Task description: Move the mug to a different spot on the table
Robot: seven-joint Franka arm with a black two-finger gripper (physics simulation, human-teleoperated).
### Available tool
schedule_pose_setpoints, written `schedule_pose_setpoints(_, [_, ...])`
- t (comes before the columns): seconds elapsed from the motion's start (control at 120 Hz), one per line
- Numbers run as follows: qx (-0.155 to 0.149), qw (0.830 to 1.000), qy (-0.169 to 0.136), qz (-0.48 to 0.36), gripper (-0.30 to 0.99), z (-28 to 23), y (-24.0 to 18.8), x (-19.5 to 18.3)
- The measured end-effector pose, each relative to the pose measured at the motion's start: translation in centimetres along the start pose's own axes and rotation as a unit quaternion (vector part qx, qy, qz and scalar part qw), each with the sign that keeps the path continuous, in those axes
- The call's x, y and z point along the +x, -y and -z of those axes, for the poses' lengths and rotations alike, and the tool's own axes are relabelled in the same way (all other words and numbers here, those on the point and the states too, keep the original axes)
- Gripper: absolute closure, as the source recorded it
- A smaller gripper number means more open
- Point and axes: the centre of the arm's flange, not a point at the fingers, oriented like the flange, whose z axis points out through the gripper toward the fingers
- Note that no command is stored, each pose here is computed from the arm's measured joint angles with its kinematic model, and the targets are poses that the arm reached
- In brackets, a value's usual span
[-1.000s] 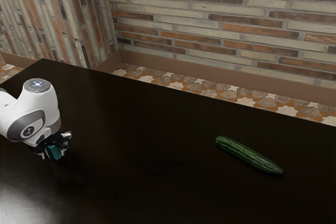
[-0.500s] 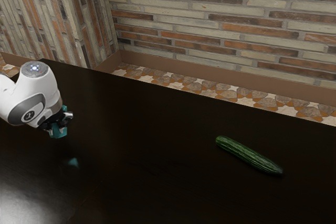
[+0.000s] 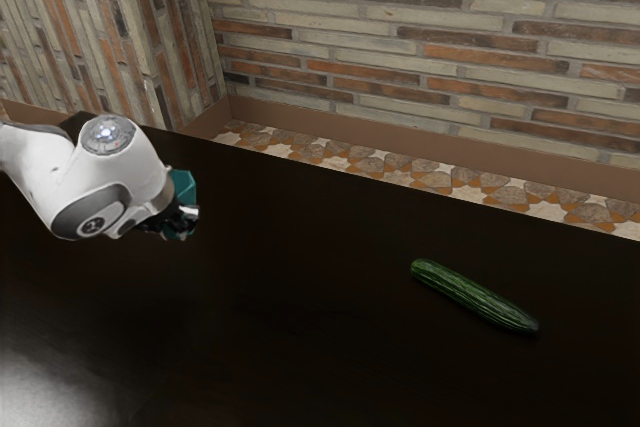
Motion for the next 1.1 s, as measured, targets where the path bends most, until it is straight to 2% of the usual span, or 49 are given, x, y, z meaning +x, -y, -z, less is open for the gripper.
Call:
schedule_pose_setpoints(0.2, [0.025,0.999,-0.002,-0.046,0.7,0.4,4.4,2.6])
schedule_pose_setpoints(0.592, [0.059,0.991,-0.027,-0.118,0.7,-0.6,11.9,9.0])
schedule_pose_setpoints(0.667, [0.055,0.992,-0.033,-0.109,0.7,-1.6,11.5,8.9])
schedule_pose_setpoints(0.833, [0.03,0.998,-0.042,-0.044,0.67,-4.4,6.3,6.2])
schedule_pose_setpoints(1.1, [0.034,0.997,-0.047,-0.052,0.65,-5.4,7.8,6.7])
